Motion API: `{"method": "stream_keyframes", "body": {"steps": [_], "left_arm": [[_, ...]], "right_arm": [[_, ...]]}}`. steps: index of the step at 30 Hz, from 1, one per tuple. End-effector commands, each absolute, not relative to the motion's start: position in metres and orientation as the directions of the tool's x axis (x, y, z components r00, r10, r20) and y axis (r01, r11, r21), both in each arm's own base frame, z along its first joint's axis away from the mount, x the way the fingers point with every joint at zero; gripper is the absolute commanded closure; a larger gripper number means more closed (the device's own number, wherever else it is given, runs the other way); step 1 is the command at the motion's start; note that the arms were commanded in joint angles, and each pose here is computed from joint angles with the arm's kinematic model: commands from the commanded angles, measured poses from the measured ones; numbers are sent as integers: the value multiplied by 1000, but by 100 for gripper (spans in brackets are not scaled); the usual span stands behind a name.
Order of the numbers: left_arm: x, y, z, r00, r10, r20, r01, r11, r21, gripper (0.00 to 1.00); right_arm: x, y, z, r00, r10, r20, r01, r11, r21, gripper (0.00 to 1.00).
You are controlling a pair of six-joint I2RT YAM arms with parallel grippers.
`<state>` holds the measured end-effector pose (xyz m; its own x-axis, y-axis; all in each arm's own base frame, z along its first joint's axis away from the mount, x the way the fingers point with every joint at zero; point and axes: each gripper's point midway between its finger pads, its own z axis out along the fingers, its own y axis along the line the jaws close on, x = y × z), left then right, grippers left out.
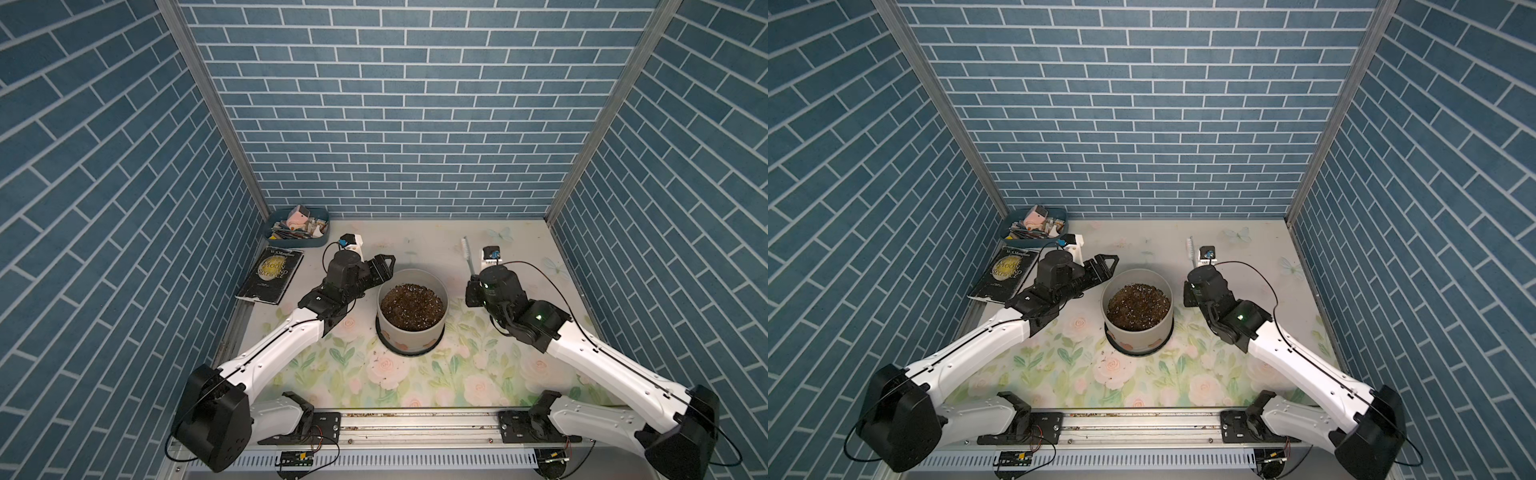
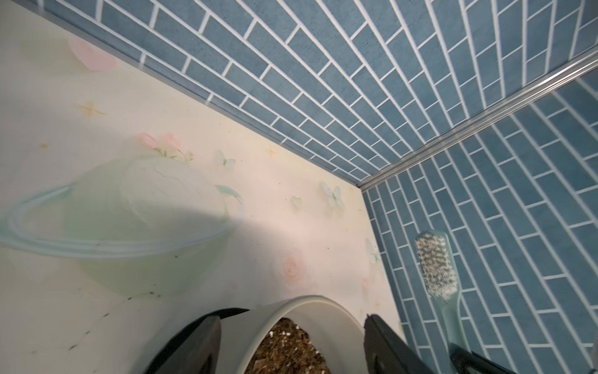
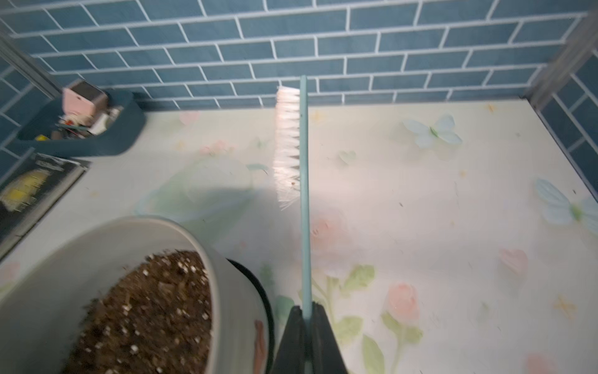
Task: Scrub the dried mud off the ceramic pot
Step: Pick up the brush from the center of the board, then brush off the soil from the pot.
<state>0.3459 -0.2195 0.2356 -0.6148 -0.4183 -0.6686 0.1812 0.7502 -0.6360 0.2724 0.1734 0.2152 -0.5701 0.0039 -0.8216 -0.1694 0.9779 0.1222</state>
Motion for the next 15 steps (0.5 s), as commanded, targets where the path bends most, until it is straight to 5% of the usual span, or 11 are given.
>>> {"method": "stream_keyframes", "body": {"steps": [1,10,15], "left_arm": [[326,-226,209,-640,-211,-738,236,861,-451,23],[323,-204,182,-631,-157,-760,154,935,-320,29],[320,-213,184,-639,-150,-754,198,916,-349,41]], "right_arm": [[240,148,155,-693,33,-720,-89,987,131,100],[198,140,81,-769,57,-637,-40,990,136,100],[199,133,79,-739,27,-674,-7,999,47,100]]}}
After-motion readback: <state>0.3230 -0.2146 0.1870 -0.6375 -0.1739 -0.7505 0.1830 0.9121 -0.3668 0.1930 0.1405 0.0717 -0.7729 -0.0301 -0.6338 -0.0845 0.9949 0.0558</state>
